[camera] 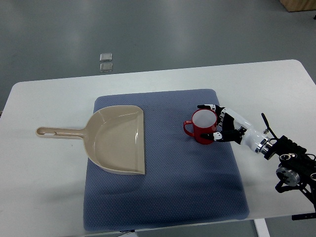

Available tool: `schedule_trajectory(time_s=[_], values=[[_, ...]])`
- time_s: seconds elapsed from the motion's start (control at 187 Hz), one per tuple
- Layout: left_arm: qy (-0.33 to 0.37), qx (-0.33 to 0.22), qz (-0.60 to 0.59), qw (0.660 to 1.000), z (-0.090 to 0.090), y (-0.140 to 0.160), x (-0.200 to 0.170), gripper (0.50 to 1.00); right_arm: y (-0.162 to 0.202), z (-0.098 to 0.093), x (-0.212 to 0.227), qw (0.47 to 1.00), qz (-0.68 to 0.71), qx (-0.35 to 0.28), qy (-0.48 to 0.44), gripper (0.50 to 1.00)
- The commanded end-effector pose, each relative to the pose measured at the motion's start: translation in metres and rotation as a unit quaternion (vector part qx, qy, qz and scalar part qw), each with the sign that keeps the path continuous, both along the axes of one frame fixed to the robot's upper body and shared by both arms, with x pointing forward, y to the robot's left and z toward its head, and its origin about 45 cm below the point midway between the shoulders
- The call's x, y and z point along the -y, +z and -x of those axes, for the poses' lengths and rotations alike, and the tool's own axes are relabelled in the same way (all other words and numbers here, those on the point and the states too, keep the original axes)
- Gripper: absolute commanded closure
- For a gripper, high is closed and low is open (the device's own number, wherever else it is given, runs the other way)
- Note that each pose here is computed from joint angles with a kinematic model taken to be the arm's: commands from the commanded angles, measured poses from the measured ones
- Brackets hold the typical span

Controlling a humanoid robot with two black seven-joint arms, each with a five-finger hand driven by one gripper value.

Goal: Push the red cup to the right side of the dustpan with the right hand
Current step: 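Press the right hand's fingers against the red mug's body, then push the red mug with the right hand toward the dustpan's edge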

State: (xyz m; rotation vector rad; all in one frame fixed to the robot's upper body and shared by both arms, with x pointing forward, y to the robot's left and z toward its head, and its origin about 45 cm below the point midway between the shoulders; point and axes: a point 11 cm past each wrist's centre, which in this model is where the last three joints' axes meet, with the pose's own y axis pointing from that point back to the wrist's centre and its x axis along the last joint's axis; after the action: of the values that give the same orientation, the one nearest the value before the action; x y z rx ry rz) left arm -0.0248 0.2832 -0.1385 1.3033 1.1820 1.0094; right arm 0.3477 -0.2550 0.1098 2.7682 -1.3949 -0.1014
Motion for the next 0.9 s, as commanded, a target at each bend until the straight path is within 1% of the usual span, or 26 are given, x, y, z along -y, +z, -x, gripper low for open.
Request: schedule_trajectory(time_s=[0.0, 0.347, 0.896], values=[[0.0, 0.0, 0.0, 1.0, 0.0, 0.0, 0.0, 0.5, 0.0, -0.001, -0.002, 1.0, -0.002, 0.001, 0.0, 0.566], [0.0, 0.0, 0.0, 1.0, 0.0, 0.0, 0.0, 0.5, 0.011, -0.01, -0.003, 1.0, -0.002, 0.014, 0.001, 0.566], [0.0, -0.001, 0.0, 1.0, 0.001, 0.0, 0.0, 0.5, -0.002, -0.006, -0.017, 1.0, -0.014, -0.001, 0.001, 0.566]])
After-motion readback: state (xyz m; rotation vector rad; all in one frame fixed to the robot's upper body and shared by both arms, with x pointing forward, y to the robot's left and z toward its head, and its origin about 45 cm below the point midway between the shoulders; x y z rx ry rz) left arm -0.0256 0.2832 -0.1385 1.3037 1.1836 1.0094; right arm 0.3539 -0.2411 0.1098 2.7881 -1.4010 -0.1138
